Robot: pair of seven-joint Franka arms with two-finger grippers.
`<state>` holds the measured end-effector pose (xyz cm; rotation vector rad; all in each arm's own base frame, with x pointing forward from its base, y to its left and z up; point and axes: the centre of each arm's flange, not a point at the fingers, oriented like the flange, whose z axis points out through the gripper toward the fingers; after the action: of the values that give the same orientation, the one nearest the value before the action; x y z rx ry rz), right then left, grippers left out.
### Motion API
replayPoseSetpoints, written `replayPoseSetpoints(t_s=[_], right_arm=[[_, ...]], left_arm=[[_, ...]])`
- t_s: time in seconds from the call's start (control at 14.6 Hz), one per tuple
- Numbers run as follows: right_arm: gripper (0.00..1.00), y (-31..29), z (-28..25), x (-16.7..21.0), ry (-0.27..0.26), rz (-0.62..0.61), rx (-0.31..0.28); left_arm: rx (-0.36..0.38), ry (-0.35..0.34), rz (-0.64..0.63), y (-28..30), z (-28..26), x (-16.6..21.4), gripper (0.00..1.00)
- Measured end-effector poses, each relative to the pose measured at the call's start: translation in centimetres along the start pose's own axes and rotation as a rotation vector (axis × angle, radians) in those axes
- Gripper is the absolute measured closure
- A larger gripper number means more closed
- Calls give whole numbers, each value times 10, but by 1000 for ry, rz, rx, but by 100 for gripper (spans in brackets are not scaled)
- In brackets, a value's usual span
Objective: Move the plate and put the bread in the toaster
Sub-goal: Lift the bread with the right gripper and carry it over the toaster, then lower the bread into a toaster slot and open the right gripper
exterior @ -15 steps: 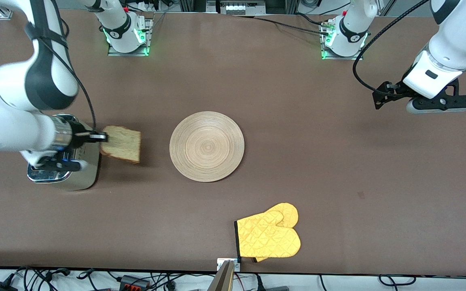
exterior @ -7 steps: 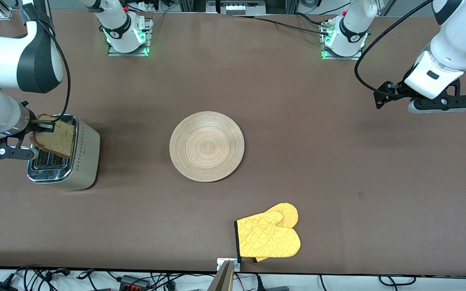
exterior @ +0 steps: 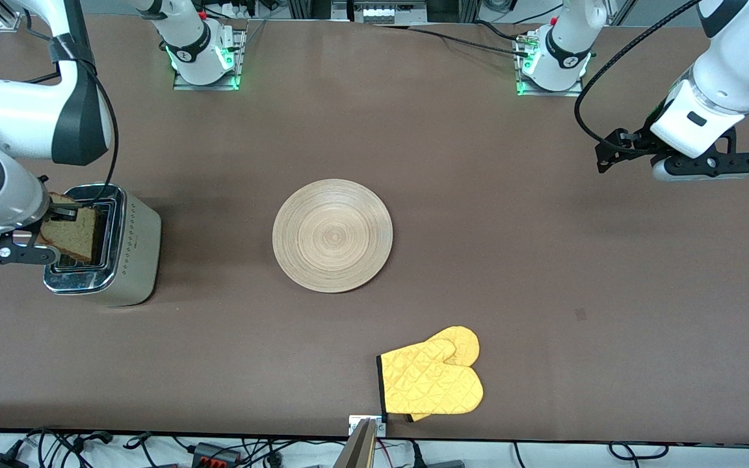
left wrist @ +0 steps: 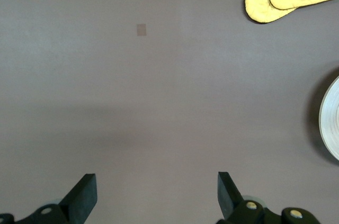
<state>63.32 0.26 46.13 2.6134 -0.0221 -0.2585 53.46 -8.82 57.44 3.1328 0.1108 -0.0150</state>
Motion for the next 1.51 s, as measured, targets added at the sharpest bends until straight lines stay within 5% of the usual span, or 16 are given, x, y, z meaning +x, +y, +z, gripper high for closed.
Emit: replayPoseSetpoints(t_s=[1.03,1.23,1.51], right_arm=[[91,-29,47,1,24,-56,13],[68,-30,49,1,27,-54,22],[26,-17,1,-3,85,9,178]], left_arm=[[7,-34,-10,-6,0,-3,0],[7,-34,-11,-6,0,-3,0],[7,-34,-11,-6,0,-3,0]])
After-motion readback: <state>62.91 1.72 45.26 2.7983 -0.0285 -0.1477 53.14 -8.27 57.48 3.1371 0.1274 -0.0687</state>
